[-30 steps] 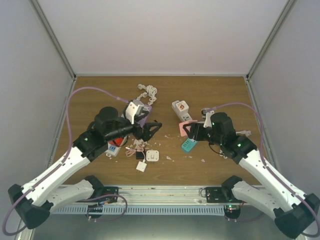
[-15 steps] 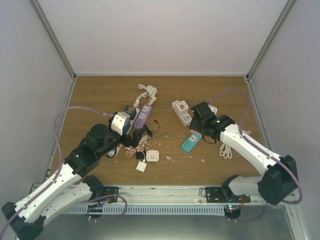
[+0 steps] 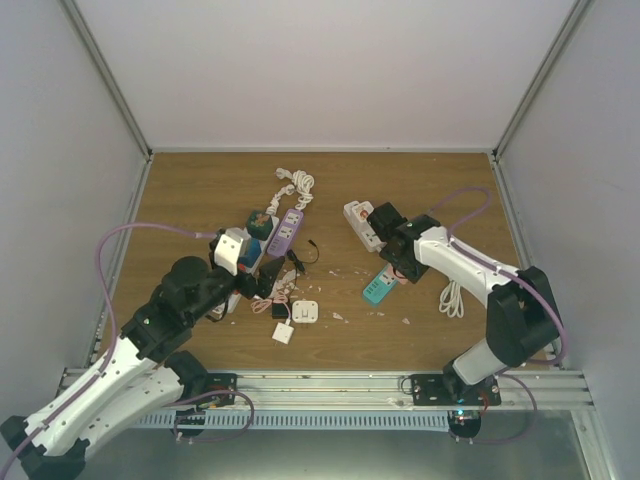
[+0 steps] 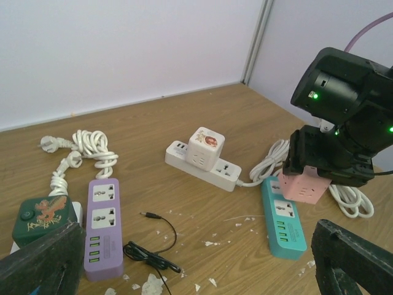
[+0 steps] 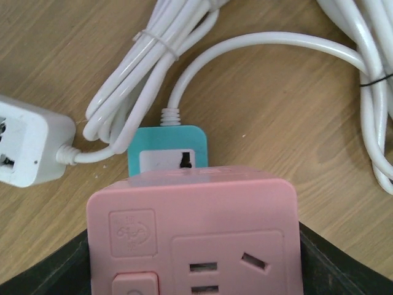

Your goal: Insert the plug

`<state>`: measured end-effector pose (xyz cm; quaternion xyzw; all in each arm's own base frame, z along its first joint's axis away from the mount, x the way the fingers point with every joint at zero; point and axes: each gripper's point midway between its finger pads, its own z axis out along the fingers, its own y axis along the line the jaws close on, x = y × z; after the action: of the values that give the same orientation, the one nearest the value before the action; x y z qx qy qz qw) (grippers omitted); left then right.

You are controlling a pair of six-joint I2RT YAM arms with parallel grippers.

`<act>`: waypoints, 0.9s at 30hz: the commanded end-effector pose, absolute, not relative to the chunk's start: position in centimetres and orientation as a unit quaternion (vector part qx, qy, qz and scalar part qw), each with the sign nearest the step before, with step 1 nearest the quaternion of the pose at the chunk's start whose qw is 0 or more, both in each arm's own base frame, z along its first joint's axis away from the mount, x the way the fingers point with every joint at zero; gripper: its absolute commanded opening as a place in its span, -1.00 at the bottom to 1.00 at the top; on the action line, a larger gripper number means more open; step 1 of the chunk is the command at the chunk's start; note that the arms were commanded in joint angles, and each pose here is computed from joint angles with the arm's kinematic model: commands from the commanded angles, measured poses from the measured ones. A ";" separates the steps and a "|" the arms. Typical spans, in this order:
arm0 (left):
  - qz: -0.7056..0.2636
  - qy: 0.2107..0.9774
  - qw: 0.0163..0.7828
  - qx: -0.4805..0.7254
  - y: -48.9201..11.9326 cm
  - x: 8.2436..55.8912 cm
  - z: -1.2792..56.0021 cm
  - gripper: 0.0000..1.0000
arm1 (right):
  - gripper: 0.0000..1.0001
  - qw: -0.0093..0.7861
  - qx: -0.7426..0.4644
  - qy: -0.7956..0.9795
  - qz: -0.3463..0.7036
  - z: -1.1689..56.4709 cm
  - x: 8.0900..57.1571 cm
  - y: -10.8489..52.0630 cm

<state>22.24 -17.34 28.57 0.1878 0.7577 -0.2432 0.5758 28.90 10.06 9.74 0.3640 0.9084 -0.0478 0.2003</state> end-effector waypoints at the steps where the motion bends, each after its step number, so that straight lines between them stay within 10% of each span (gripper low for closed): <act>1: -0.255 0.747 0.588 0.178 -17.2 22.2 29.1 0.98 | -0.99 0.223 0.429 0.873 -0.062 10.7 29.4 8.8; 27: -0.279 0.745 0.573 0.195 -18.4 21.9 28.7 0.98 | -0.99 0.214 0.453 0.863 -0.073 9.3 31.1 8.3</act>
<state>21.98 -18.09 27.83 0.1936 0.7625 -0.2620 0.5590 30.95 9.49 9.49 0.4311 0.8783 -0.0509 0.2004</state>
